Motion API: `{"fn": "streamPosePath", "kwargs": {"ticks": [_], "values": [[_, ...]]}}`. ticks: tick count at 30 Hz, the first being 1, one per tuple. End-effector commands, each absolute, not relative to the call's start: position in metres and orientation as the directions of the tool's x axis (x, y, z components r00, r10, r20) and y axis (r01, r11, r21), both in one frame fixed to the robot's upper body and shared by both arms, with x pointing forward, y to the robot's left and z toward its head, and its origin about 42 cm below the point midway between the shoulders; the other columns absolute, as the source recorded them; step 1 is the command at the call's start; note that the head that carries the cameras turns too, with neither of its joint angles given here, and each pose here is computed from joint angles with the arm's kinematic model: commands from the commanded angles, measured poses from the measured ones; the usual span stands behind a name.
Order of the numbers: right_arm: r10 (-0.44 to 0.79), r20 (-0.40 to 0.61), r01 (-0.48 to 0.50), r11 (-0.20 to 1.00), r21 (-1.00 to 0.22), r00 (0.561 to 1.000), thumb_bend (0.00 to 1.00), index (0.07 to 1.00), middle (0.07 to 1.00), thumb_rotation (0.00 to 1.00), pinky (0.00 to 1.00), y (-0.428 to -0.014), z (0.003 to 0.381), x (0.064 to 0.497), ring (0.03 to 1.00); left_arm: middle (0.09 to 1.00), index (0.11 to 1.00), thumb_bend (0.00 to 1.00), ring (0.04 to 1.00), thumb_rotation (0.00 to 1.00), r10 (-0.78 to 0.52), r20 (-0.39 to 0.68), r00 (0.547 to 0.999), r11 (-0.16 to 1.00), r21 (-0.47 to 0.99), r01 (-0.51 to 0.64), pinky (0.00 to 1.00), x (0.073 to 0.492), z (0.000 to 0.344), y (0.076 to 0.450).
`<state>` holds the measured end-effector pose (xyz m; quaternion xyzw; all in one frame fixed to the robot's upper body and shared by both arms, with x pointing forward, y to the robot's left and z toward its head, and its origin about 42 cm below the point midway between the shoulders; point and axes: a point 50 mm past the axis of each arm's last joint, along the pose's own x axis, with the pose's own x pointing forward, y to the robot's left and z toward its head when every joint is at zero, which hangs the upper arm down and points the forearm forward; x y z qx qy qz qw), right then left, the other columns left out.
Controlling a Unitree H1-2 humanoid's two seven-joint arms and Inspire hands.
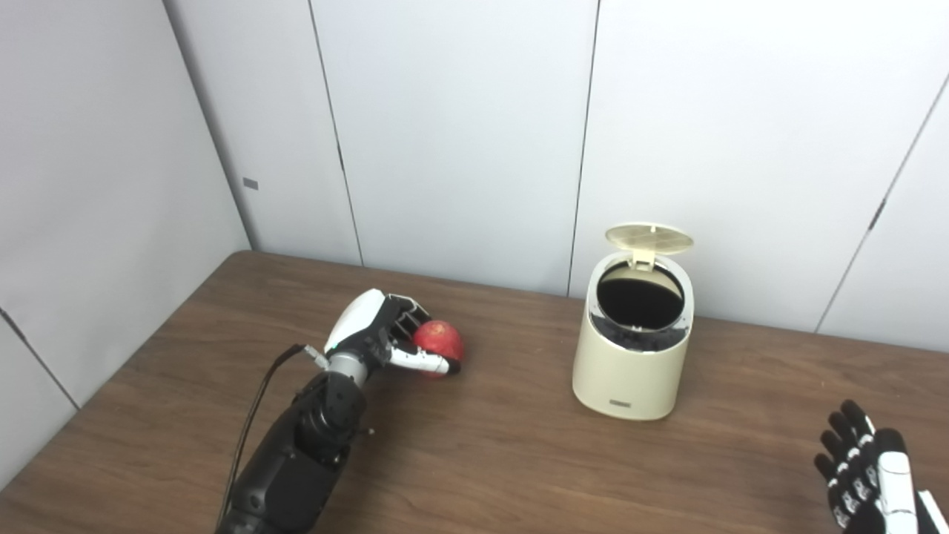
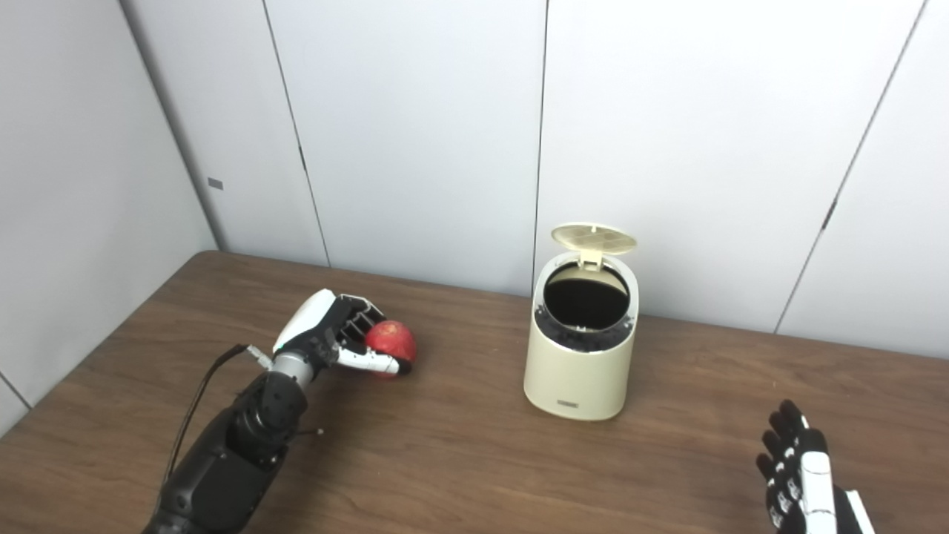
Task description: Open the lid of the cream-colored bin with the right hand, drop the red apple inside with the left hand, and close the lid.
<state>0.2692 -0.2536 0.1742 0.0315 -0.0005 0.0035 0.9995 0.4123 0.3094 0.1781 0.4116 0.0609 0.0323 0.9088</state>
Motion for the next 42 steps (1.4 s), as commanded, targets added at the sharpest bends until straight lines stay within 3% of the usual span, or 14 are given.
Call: {"fn": "streamPosePath", "kwargs": {"ticks": [1, 14, 25, 27, 42], "values": [[0.017, 0.075, -0.02, 0.998, 0.051, 0.997, 0.45, 1.0, 1.0, 1.0, 1.0, -0.255, 0.189, 0.271, 1.0, 0.502, 0.488, 0.5, 0.455, 0.0, 0.078, -0.058, 0.995, 0.673, 0.739, -0.01, 0.56, 0.417, 0.183, 0.302], [0.005, 0.077, -0.007, 0.999, 0.034, 0.997, 0.43, 0.996, 1.0, 1.0, 1.0, -0.255, 0.185, 0.272, 1.0, 0.52, 0.459, 0.5, 0.485, 0.0, 0.074, -0.029, 0.997, 0.688, 0.725, -0.03, 0.55, 0.412, 0.188, 0.295], [-0.007, 0.071, 0.003, 0.998, 0.058, 0.997, 0.42, 0.989, 1.0, 1.0, 1.0, -0.255, 0.165, 0.278, 1.0, 0.522, 0.456, 0.5, 0.466, 0.0, 0.143, 0.243, 0.959, 0.708, 0.652, -0.271, 0.47, 0.396, 0.211, 0.261], [-0.009, 0.074, 0.006, 0.999, 0.042, 0.997, 0.42, 0.981, 1.0, 1.0, 1.0, -0.256, 0.16, 0.279, 1.0, 0.511, 0.455, 0.49, 0.457, 0.0, 0.123, 0.284, 0.951, 0.699, 0.655, -0.286, 0.42, 0.395, 0.217, 0.256], [-0.013, 0.08, 0.012, 1.0, 0.012, 0.997, 0.52, 0.956, 0.976, 1.0, 1.0, -0.257, 0.138, 0.28, 1.0, 0.502, 0.52, 0.47, 0.399, 0.0, 0.02, 0.441, 0.897, 0.674, 0.657, -0.338, 0.31, 0.387, 0.253, 0.22]]}}
